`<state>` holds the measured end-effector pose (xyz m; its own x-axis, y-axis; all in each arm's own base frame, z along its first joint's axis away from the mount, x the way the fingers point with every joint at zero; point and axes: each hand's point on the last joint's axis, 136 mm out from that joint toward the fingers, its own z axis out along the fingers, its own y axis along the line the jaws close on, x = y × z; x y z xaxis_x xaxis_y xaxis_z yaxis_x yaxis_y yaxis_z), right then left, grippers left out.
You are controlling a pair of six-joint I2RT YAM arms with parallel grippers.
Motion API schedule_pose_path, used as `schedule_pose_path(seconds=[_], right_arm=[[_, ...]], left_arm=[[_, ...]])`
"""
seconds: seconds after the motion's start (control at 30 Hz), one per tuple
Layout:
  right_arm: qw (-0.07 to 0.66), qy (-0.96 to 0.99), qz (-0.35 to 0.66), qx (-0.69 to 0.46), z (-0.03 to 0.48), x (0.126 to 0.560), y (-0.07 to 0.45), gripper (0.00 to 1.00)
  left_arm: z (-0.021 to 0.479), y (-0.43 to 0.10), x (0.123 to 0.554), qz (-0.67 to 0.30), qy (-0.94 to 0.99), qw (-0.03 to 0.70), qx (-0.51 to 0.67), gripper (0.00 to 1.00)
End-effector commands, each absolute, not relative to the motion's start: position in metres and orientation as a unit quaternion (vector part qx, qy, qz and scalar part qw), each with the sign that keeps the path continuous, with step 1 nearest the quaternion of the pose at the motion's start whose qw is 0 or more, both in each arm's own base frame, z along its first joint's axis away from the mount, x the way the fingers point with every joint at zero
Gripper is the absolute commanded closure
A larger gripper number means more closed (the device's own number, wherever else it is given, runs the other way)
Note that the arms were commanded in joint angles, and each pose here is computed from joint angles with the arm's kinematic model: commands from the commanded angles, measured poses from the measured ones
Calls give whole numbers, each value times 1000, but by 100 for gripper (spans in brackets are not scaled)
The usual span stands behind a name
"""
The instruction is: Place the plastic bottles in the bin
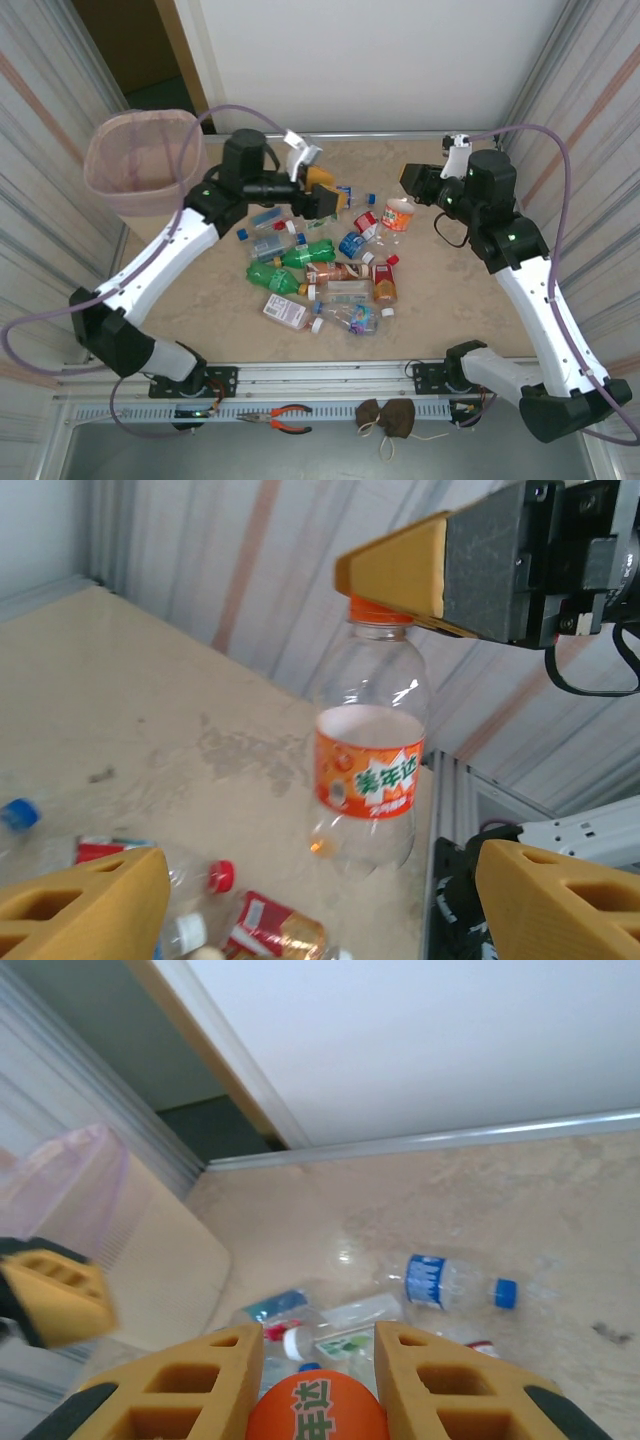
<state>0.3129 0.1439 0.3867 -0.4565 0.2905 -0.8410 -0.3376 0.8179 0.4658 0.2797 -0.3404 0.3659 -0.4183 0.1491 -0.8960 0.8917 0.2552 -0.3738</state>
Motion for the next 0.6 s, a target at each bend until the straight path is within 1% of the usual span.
schedule_pose_path(seconds=[0.0,0.2,0.37,0.47,0.57], right_arm=[[537,770,343,-25,408,308,158,76],[534,761,367,-29,414,305,170,76],[528,762,374,-34,414,305,178,76],[525,762,377,-36,413,304,180,76],[522,763,380,-33,412,304,182,76]], left_arm=[[394,-368,270,-513,647,402,394,19],[382,-400,271,-522,655,369,403,19],[386,-419,262,-542,633,357,423,22],[385,-426,255,-537,625,355,441,25],[382,-430,253,-529,625,355,451,31]])
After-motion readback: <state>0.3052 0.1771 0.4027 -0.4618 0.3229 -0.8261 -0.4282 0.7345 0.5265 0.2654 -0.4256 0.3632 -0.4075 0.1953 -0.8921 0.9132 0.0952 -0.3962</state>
